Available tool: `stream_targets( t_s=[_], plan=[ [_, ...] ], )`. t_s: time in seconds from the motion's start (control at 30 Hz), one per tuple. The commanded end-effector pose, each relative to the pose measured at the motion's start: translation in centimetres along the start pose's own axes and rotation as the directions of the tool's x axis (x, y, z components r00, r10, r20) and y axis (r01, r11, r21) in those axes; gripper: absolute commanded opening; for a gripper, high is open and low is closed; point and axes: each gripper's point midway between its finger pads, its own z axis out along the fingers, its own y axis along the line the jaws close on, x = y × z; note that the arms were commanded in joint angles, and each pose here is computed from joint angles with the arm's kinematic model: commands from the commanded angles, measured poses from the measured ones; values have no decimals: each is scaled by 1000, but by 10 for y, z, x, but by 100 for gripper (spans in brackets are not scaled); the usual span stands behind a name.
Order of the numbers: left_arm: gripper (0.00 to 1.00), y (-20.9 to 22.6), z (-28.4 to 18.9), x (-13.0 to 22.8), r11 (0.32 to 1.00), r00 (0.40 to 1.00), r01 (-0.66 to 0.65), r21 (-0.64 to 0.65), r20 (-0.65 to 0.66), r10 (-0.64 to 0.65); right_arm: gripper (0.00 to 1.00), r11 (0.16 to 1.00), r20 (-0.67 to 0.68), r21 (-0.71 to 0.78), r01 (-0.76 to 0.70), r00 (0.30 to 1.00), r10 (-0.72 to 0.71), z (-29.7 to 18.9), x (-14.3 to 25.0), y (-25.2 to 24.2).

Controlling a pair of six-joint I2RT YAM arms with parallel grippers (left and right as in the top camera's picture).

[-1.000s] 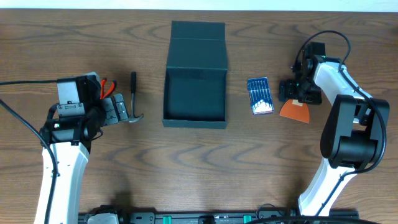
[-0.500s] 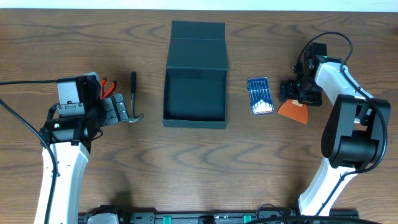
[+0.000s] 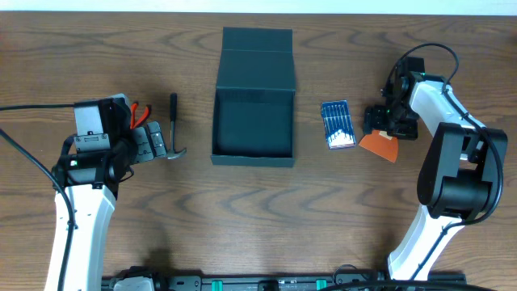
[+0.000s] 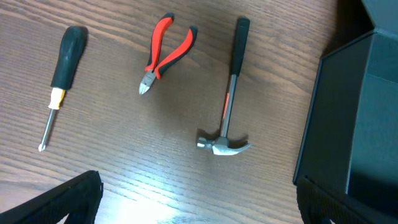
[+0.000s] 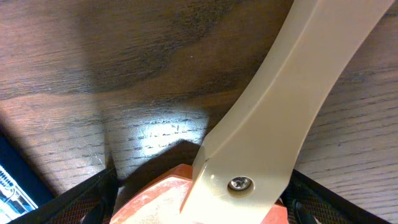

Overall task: Pack container
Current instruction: 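Close the right gripper on the scraper handle and lift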

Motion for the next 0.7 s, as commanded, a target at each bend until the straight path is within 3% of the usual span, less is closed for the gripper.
stream_targets(
  t_s=[0.0,0.33,0.67],
  plan=[
    [98,2,-3,-7,1000,1000,-12,-12,15,12,85,999,-69,17,-39,997,40,25,14,-6],
    [98,2,-3,-7,1000,1000,-12,-12,15,12,88,992,46,84,-93,995,90,25,-13,-20],
    [98,2,-3,-7,1000,1000,-12,-12,15,12,81,964,-23,118,-237,970,241,25,9,-26]
  ],
)
